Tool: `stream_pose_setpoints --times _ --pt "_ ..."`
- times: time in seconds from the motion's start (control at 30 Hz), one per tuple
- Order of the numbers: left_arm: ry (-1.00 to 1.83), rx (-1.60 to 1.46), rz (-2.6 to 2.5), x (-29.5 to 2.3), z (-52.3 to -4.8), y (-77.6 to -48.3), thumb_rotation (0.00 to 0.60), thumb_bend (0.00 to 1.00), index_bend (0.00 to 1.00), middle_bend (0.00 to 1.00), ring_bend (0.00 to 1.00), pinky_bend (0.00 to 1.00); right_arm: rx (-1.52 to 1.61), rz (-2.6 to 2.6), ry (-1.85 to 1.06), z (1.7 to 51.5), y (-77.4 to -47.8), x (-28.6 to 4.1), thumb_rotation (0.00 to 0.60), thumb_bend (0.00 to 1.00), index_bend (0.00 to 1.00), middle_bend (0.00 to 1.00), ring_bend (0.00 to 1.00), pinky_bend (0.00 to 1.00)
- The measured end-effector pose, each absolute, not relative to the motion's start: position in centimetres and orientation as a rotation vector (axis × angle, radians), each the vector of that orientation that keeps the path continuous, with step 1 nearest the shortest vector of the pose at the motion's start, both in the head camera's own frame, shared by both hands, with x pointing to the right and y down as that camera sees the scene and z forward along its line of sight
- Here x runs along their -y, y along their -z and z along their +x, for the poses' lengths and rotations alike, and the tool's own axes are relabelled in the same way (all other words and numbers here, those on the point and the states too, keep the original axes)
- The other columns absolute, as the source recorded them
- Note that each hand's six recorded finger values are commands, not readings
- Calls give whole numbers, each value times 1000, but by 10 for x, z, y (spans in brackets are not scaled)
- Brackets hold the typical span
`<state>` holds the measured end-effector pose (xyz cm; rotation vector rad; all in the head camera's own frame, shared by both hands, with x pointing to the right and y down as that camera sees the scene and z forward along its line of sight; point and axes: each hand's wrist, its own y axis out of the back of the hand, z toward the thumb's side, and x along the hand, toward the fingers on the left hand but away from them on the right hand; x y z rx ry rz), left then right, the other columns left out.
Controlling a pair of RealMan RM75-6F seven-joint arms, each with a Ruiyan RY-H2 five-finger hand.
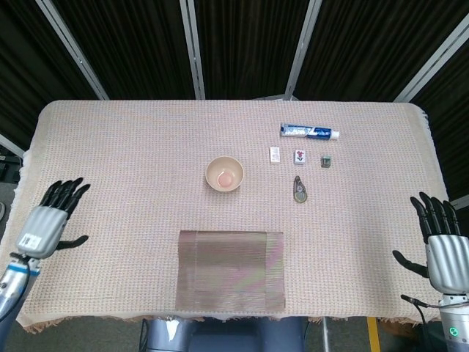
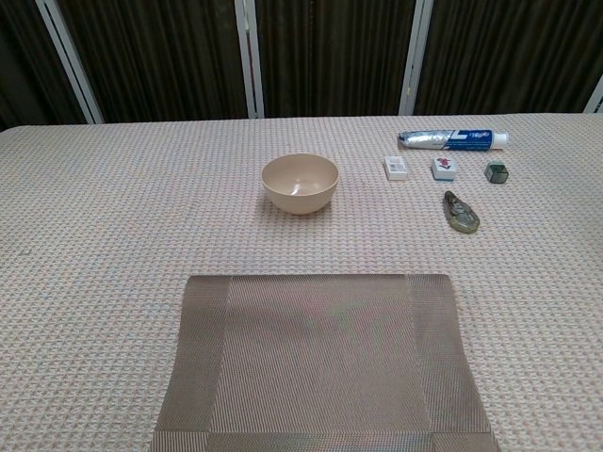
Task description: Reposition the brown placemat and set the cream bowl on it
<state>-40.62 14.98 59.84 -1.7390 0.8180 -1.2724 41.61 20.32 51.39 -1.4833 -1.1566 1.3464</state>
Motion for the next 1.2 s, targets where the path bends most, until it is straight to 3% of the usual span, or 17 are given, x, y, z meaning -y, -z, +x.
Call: stream_pose_setpoints --times 0.13,0.3,0.53,0.77,0.97,1.07,1.2 --pt "1247 -710 -1743 -109 -376 -631 600 0 12 0 0 0 1136 -1475 -1377 419 -518 -202 600 0 0 0 0 0" --pt "1190 -647 -1779 -63 -316 -664 600 13 130 0 0 0 1122 -1470 -1425 424 -525 -201 600 0 0 0 0 0" --pt "1129 -611 -1807 -25 -253 -697 600 91 191 0 0 0 1121 -1459 -1458 433 -531 -196 600 0 0 0 0 0" --pt "1080 -502 -1833 -13 -190 -722 600 110 207 0 0 0 1140 -1445 -1479 442 -531 -194 600 0 0 0 0 0" --pt "1060 -433 -1836 -18 -151 -740 600 205 254 0 0 0 1160 -1431 -1489 449 -530 -192 600 0 0 0 0 0" --pt "1057 -411 -1839 -20 -139 -747 600 264 306 0 0 0 1166 -1429 -1497 452 -530 -192 600 0 0 0 0 0" --pt "1058 -396 -1865 -27 -128 -754 600 388 468 0 0 0 1168 -1429 -1501 454 -530 -192 600 0 0 0 0 0"
